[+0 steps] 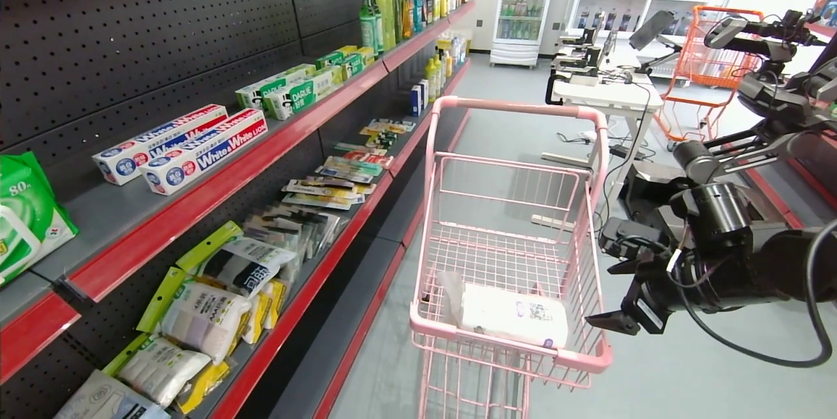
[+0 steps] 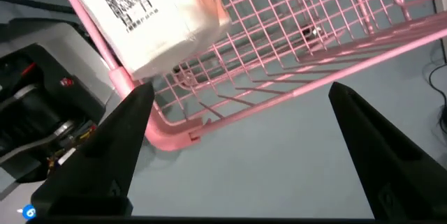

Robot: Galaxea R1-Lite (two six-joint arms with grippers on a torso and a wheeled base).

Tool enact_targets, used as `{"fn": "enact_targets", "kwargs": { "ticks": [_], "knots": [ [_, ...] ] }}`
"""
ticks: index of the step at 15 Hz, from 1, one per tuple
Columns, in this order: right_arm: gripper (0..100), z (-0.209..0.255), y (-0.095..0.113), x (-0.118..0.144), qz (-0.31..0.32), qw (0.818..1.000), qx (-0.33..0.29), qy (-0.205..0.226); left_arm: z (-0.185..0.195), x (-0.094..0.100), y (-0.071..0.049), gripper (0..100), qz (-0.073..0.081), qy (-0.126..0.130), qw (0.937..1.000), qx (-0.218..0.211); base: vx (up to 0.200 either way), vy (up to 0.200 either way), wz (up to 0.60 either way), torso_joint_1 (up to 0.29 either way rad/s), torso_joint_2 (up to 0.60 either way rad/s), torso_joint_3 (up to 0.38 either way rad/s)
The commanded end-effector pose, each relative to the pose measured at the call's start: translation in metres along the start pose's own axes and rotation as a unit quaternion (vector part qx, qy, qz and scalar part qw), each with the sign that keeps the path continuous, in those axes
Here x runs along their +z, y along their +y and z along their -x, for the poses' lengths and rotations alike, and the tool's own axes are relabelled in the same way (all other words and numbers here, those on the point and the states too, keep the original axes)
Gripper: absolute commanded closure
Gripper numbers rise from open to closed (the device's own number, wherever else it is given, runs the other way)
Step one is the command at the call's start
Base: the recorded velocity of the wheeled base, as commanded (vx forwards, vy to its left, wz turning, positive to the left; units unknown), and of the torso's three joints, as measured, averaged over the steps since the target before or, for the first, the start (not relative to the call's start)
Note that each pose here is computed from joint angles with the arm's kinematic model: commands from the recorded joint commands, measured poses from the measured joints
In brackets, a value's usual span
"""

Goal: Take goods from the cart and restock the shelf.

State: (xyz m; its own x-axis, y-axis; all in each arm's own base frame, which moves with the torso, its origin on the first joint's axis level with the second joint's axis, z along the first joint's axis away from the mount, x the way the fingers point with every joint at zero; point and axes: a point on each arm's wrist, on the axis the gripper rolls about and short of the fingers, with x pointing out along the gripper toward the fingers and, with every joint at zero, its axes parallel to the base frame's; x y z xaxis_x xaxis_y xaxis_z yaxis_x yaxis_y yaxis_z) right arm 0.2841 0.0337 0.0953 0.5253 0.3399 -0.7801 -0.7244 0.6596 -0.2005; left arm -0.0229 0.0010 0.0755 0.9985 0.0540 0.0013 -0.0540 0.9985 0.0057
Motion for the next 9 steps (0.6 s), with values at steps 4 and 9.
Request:
{"fn": "enact_targets", "kwargs": {
  "ticks": [4,9],
  "knots": [
    [0,-0.021,0.003,0.025,-0.027,0.998,0.051,-0.035,0.000,0.000,0.000,0,0.000,0.001,1.0000,0.001,0.000,0.000,0.00,0.000,0.00,0.000],
    [0,-0.048,-0.004,0.043,0.004,0.995,0.089,-0.049,0.000,0.000,0.000,0,0.000,0.001,1.0000,0.001,0.000,0.000,0.00,0.000,0.00,0.000]
  ]
}}
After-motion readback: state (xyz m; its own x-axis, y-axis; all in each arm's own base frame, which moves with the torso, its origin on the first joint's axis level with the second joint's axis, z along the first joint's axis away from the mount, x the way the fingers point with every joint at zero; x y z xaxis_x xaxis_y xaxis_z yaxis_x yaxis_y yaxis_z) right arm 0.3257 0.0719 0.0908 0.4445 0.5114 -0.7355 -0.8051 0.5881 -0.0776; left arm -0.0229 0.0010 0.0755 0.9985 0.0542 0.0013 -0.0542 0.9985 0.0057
